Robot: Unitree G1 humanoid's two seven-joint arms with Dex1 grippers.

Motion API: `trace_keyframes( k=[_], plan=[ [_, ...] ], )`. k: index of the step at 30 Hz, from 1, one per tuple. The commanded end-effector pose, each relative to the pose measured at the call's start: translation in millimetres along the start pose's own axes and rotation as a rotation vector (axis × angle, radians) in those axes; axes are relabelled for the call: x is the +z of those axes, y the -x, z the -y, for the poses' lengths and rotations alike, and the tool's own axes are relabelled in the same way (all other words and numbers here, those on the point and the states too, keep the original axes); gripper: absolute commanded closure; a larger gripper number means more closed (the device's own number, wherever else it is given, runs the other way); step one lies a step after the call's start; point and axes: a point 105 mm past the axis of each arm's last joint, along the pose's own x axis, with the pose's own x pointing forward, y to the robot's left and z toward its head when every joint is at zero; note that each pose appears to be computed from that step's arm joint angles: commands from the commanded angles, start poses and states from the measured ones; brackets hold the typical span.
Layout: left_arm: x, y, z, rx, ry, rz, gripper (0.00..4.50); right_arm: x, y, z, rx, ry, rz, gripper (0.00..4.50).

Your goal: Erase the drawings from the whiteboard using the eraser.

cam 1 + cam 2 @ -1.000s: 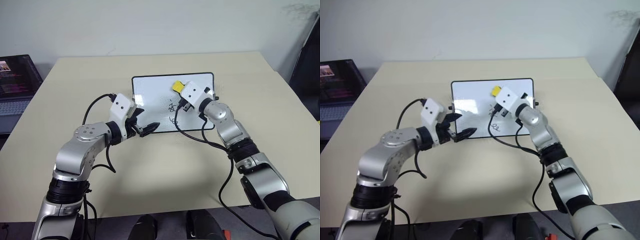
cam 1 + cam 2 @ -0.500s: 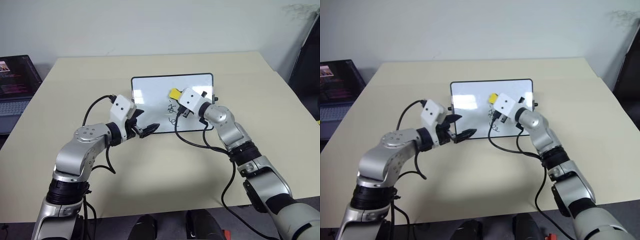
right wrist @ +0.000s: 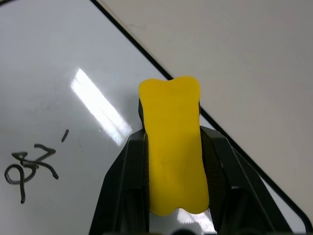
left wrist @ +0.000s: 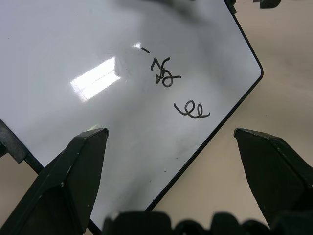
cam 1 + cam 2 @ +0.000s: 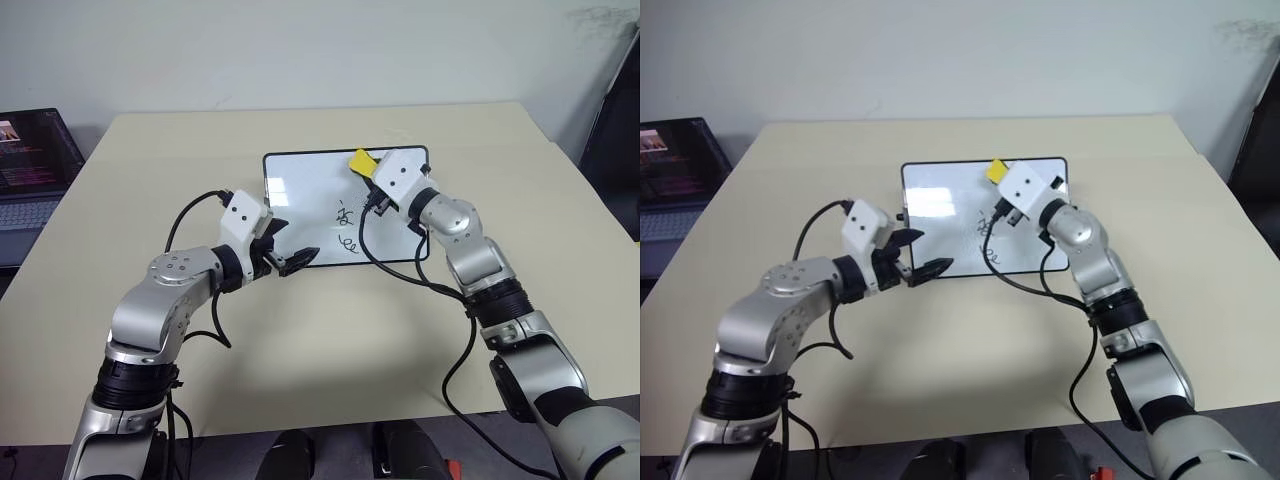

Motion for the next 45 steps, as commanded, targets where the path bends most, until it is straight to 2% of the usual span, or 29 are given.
trace_keyframes(
  k=[1, 9, 14, 16, 22, 26, 34, 42, 45],
  plan=[
    [11, 1, 2, -0.011, -0.034, 0.037, 0.00, 10, -6, 0, 0.010, 0.042, -0.003, 3.41],
    [9, 2, 2, -0.011, -0.036, 0.032, 0.00, 0, 3, -20, 0.148, 0.052, -0.043, 3.41],
    [9, 2, 1, -0.005, -0.034, 0.037, 0.00, 27, 19, 8, 0.036, -0.066, 0.127, 3.41],
    [7, 4, -2, 0.012, -0.023, 0.039, 0.00, 34, 36, 15, 0.012, -0.141, 0.215, 3.41],
    [5, 18, -10, 0.056, 0.044, 0.090, 0.00, 25, 84, 6, 0.019, -0.325, 0.305, 3.41],
    [-6, 31, -23, 0.123, 0.064, 0.070, 0.00, 10, 108, -15, 0.045, -0.350, 0.275, 3.41],
    [-18, 42, -40, 0.213, 0.036, 0.019, 0.00, -32, 133, -56, 0.127, -0.175, 0.120, 3.41],
    [-17, 39, -35, 0.192, 0.042, 0.016, 0.00, -33, 137, -52, 0.107, -0.157, 0.132, 3.41],
    [-19, 36, -27, 0.140, 0.042, -0.015, 0.00, -39, 122, -38, 0.062, -0.038, 0.073, 3.41]
  ],
)
